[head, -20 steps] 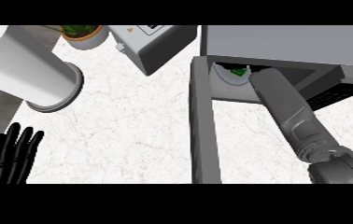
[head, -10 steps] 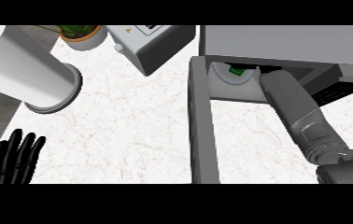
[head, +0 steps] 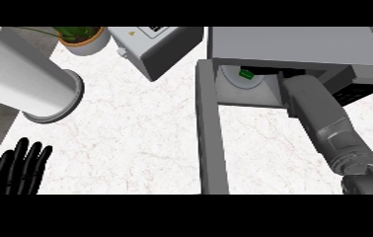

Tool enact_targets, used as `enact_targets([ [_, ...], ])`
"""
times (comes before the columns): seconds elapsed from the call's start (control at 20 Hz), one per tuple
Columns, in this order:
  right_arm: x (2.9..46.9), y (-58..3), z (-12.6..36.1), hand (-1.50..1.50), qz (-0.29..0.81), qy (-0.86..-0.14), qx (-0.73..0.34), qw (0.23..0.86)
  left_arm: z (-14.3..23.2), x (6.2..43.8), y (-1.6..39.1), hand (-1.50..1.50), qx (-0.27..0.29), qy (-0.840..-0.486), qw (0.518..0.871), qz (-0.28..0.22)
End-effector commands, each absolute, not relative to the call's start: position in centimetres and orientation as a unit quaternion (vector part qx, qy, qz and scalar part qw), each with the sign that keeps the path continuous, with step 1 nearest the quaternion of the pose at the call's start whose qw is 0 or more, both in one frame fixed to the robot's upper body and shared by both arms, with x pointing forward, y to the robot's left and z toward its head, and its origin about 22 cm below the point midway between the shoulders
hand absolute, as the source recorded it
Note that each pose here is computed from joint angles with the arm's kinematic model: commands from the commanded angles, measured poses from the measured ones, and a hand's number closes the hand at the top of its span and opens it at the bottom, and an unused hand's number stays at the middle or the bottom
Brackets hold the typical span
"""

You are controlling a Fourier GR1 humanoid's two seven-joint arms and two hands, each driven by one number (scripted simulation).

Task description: Pick up the milk, place it into the microwave and close the microwave

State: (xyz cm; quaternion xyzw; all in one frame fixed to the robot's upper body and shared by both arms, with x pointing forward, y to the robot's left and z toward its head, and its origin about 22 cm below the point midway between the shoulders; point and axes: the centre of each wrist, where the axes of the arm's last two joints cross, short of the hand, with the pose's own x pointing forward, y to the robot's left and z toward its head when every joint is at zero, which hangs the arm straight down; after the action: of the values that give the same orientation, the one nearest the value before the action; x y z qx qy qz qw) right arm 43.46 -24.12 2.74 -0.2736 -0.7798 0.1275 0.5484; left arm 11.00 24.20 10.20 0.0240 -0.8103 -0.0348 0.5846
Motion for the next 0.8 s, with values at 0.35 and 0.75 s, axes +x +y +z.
enact_targets([
  [0.35,41.4,-27.0,0.0,-1.50,0.080,-0.796,-0.193,0.568,9.8,11.0,24.1,-1.50,0.011,-0.810,0.586,-0.029],
  [0.75,37.8,-27.1,-5.1,-1.50,0.078,-0.771,-0.129,0.619,9.9,10.6,23.7,-1.50,0.024,-0.806,0.591,-0.025],
])
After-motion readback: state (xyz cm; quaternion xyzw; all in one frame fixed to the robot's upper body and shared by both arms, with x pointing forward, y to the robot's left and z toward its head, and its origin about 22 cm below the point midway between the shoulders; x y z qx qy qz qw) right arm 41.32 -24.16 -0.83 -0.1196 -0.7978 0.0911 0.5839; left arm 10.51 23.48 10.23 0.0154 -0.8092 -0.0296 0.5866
